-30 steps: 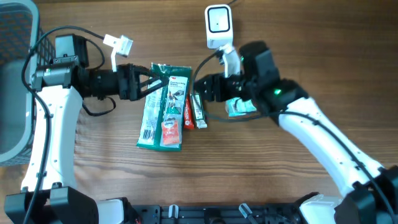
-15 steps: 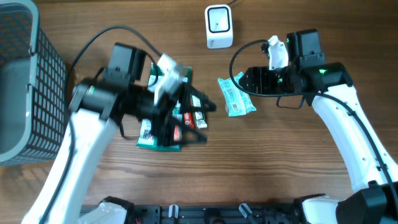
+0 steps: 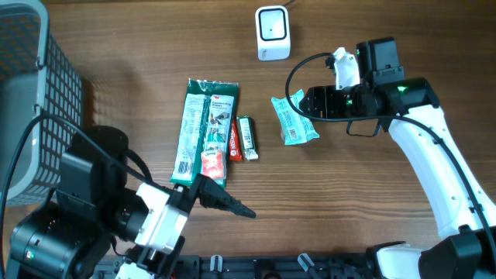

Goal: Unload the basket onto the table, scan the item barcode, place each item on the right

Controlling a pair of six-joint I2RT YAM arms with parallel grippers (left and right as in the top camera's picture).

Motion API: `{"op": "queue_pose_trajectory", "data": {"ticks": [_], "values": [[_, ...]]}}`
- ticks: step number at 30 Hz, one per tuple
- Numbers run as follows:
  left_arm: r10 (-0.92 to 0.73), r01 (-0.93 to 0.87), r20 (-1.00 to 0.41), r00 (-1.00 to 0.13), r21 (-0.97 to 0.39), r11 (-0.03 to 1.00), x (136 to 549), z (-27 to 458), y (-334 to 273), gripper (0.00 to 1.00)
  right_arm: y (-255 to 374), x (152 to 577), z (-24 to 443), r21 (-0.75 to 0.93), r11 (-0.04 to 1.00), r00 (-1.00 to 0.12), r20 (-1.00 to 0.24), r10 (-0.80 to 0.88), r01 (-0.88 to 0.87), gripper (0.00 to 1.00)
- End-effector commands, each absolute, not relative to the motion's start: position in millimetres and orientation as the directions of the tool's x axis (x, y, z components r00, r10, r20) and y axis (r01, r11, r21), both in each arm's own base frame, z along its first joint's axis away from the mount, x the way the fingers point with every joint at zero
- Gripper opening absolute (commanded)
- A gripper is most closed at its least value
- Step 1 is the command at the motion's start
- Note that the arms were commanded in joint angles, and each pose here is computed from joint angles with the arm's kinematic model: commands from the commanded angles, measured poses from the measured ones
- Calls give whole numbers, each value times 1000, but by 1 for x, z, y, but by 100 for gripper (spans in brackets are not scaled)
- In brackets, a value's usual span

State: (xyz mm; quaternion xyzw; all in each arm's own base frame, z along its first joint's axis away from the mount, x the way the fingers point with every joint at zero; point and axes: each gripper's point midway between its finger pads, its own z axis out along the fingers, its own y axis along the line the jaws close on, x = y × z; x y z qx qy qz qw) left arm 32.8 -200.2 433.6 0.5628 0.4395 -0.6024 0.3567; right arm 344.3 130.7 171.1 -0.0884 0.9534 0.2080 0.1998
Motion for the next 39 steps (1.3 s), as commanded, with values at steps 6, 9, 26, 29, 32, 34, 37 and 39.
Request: {"op": "queue_pose_trajectory", "data": {"ticks": [6,9,26,29,32,34,37,39], "values": [[69,925,-991,-113,-130,-358,33,435,-201,100,130,348,181,342,898,-886,-453,-100,-276,87],[66,925,-992,-107,-124,-359,33,435,-201,100,130,348,181,342,898,-886,-453,-100,-276,88],[121,945,-981,-150,-179,-273,50,429,-206,100,130,348,181,343,898,-886,-452,-99,-275,88],[126,941,-975,-185,-213,-262,56,432,-209,100,130,348,181,343,898,-887,-452,-99,-275,88],[144,940,-960,-239,-266,-213,69,433,-213,100,130,348,181,343,898,-887,-451,-99,-275,88],[150,935,-949,-277,-302,-187,75,433,-215,100,130,348,181,343,898,-887,-452,-98,-274,88],[156,924,-933,-326,-349,-157,85,434,-218,100,130,348,181,343,898,-887,-452,-99,-275,88],[162,913,-908,-386,-401,-76,100,430,-221,100,130,348,181,343,898,-887,-452,-98,-274,88]]}}
